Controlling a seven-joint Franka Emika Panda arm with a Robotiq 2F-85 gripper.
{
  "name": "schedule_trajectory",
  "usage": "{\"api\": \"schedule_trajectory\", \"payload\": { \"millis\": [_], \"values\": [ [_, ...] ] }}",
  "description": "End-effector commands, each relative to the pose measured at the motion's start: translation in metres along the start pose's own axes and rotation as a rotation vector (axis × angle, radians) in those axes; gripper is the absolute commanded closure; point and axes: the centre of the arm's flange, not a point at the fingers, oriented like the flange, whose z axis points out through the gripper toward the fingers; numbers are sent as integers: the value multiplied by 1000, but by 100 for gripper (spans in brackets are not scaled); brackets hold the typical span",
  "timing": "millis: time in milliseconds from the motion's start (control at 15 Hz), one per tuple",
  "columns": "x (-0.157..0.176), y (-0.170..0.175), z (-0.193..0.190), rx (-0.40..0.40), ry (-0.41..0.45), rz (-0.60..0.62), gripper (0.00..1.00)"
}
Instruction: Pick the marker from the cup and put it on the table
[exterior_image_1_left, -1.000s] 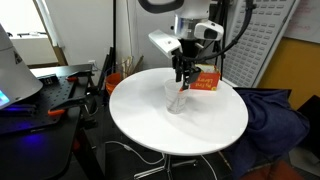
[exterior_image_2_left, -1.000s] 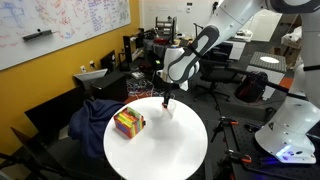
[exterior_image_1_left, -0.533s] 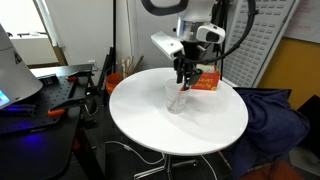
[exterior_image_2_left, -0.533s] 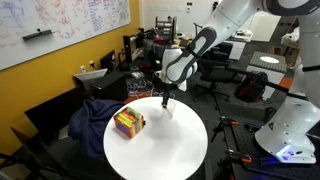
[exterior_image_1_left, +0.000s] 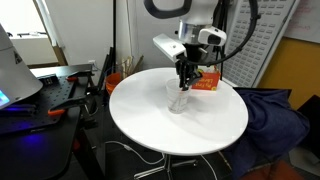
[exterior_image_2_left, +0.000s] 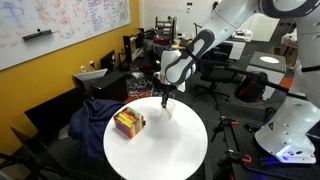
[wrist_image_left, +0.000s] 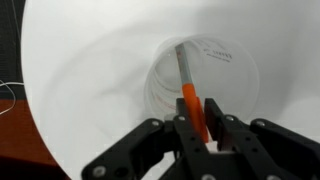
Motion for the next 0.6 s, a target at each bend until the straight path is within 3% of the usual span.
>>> {"api": "schedule_trajectory", "payload": {
  "millis": [0, 133, 533],
  "values": [
    [7, -2, -1, -7, -17, 18, 100],
    [5, -4, -2, -10, -15, 19, 96],
    [-7, -19, -6, -52, -6, 19, 96]
  ]
}}
